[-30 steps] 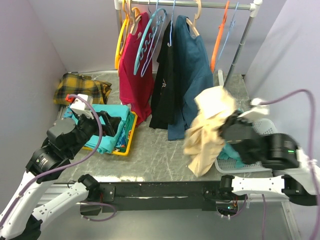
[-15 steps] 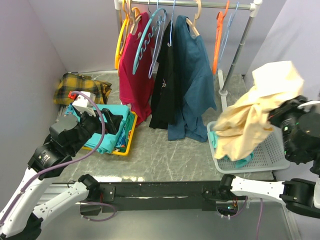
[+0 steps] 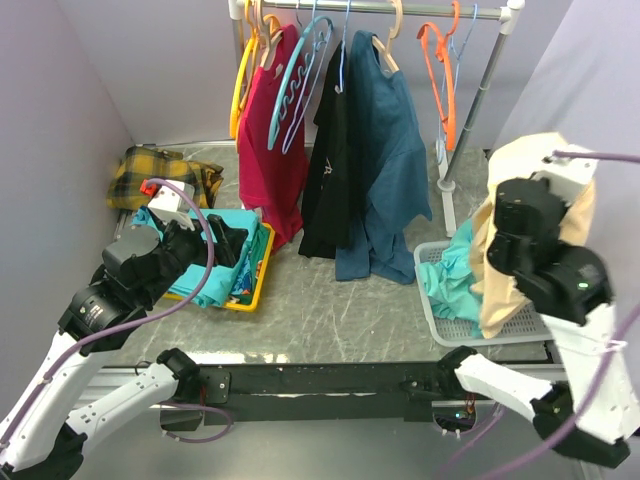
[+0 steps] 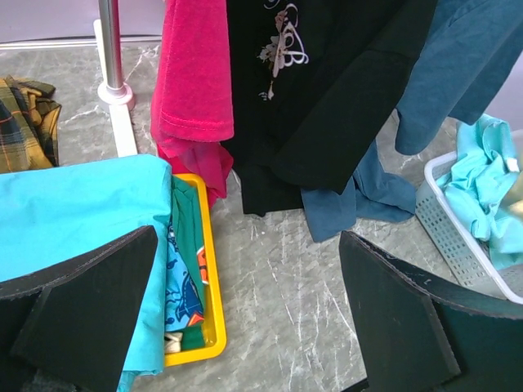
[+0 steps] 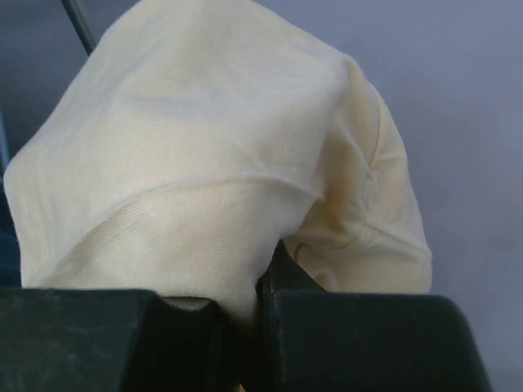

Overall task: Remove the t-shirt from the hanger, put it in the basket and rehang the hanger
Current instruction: Place the T-shirt in the bin, then pick up the hanger from the clothesline.

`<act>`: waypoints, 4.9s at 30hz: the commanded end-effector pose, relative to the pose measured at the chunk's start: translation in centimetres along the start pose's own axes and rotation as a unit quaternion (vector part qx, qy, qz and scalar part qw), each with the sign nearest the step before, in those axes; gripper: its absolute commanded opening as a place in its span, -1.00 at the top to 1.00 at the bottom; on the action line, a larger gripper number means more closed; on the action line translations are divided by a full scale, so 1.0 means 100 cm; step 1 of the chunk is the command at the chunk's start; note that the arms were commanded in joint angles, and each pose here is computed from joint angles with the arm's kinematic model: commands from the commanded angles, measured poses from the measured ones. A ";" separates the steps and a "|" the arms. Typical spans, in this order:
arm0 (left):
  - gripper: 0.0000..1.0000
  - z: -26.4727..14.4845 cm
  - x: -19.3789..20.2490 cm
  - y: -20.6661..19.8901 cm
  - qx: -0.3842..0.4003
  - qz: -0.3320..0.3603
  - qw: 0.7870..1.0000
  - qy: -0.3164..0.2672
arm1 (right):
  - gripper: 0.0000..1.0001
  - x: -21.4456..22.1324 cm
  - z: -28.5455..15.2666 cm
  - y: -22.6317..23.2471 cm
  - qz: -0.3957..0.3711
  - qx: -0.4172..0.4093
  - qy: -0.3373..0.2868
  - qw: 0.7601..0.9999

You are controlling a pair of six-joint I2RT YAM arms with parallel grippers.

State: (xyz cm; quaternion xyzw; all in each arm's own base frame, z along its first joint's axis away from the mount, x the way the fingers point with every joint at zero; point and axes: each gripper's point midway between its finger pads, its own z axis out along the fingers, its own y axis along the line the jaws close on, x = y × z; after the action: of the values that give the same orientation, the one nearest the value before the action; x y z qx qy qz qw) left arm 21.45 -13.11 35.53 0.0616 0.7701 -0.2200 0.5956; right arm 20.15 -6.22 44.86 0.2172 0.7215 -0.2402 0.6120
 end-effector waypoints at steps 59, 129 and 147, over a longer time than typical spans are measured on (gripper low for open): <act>-0.99 -0.017 -0.006 -0.006 0.028 -0.023 0.999 -0.034 | -0.56 0.292 0.088 -0.055 0.189 0.219 0.293 0.911; -0.99 0.160 0.219 0.088 -0.174 -0.150 0.967 0.111 | -0.22 0.104 -0.013 0.063 0.157 -0.135 0.130 0.970; -0.99 0.131 0.126 0.050 -0.089 -0.144 0.984 0.061 | -0.22 0.058 -0.024 0.100 0.124 -0.234 0.114 0.958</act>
State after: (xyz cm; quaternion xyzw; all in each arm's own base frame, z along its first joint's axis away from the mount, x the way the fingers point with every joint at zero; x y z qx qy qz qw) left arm 32.30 -15.12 12.62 -0.1278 0.8522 -0.1846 0.4726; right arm 21.39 1.07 35.20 0.2278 0.7983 0.0079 0.5574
